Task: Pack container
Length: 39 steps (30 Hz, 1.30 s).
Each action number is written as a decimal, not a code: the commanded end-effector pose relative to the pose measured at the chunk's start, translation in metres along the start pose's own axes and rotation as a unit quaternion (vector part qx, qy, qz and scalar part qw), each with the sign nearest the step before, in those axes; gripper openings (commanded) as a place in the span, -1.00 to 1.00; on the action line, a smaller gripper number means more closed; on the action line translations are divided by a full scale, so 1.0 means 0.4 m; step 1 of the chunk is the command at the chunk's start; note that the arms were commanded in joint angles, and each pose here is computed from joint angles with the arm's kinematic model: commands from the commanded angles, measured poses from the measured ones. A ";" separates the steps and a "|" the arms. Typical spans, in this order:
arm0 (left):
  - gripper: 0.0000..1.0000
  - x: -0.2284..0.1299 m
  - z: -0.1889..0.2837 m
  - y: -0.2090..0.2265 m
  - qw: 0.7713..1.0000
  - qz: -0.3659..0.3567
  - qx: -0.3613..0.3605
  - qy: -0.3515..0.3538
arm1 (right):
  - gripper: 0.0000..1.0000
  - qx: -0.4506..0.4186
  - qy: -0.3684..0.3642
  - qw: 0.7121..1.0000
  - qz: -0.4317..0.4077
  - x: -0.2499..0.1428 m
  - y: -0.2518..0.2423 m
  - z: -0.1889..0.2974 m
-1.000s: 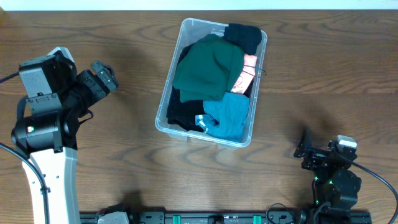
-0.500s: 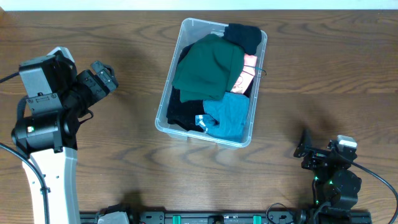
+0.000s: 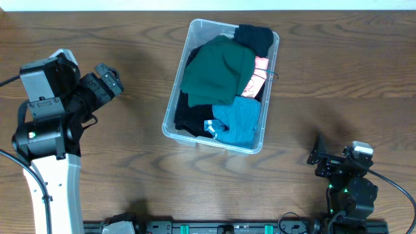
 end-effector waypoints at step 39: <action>0.96 -0.410 0.056 0.005 0.948 -0.275 -0.080 -0.138 | 0.98 0.006 0.000 1.000 -0.004 -0.003 0.005 0.000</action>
Point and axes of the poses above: each gripper's point midway between its finger pads, its own z axis back along the fingers, its own y axis along the line the jaws close on, x = y × z, the point moved 2 cm from there along z, back along the fingers, and after that the axes turned 13 degrees about -z, right-handed, at the moved point
